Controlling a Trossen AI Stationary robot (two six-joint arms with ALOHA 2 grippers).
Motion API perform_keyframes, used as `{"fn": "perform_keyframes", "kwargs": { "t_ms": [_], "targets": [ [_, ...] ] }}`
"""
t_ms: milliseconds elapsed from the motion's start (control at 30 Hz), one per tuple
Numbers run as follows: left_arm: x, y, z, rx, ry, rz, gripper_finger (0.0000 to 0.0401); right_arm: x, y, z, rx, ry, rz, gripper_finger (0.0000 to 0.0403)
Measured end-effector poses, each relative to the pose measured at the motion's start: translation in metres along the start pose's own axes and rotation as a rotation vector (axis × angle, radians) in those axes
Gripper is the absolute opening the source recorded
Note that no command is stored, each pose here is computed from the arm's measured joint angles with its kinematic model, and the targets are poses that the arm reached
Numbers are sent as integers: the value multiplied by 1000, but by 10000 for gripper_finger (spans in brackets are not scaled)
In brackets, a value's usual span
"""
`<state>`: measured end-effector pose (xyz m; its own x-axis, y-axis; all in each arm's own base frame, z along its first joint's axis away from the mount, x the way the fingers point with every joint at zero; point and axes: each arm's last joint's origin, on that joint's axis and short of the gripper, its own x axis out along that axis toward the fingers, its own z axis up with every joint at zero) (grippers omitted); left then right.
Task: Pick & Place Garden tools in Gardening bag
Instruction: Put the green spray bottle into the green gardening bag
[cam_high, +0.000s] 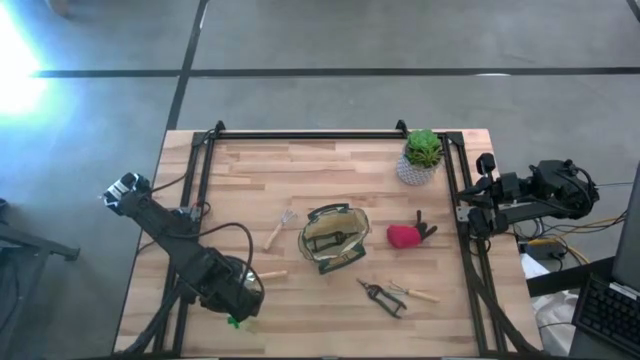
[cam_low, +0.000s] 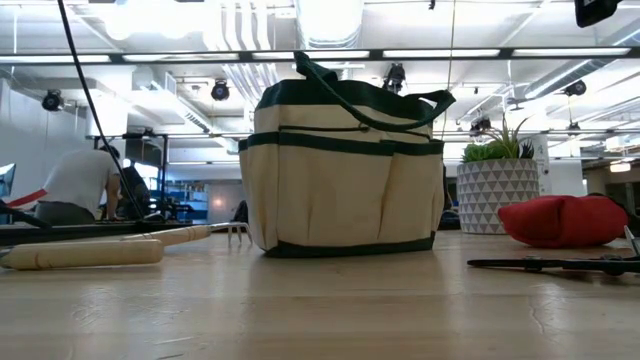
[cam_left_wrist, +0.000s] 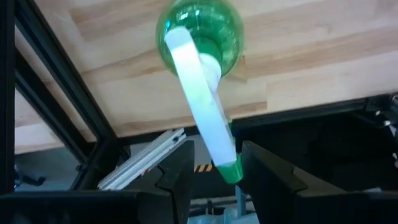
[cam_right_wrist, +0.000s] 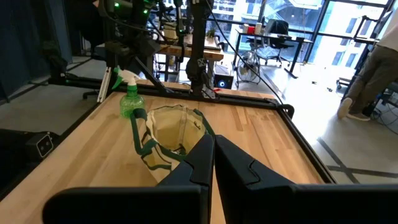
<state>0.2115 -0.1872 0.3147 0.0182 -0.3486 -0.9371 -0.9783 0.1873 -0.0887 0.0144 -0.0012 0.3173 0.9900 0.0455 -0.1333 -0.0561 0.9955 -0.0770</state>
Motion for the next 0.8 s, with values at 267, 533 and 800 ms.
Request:
{"fn": "perform_keyframes", "kwargs": {
  "t_ms": [267, 533, 800],
  "targets": [
    [5, 1, 3, -7, -39, 2, 138, 0, 0, 0, 0, 0, 0, 8],
    [17, 2, 6, -12, 5, 26, 138, 0, 0, 0, 0, 0, 0, 8],
    [26, 1, 8, -5, -2, 9, 138, 0, 0, 0, 0, 0, 0, 8]
  ]
}}
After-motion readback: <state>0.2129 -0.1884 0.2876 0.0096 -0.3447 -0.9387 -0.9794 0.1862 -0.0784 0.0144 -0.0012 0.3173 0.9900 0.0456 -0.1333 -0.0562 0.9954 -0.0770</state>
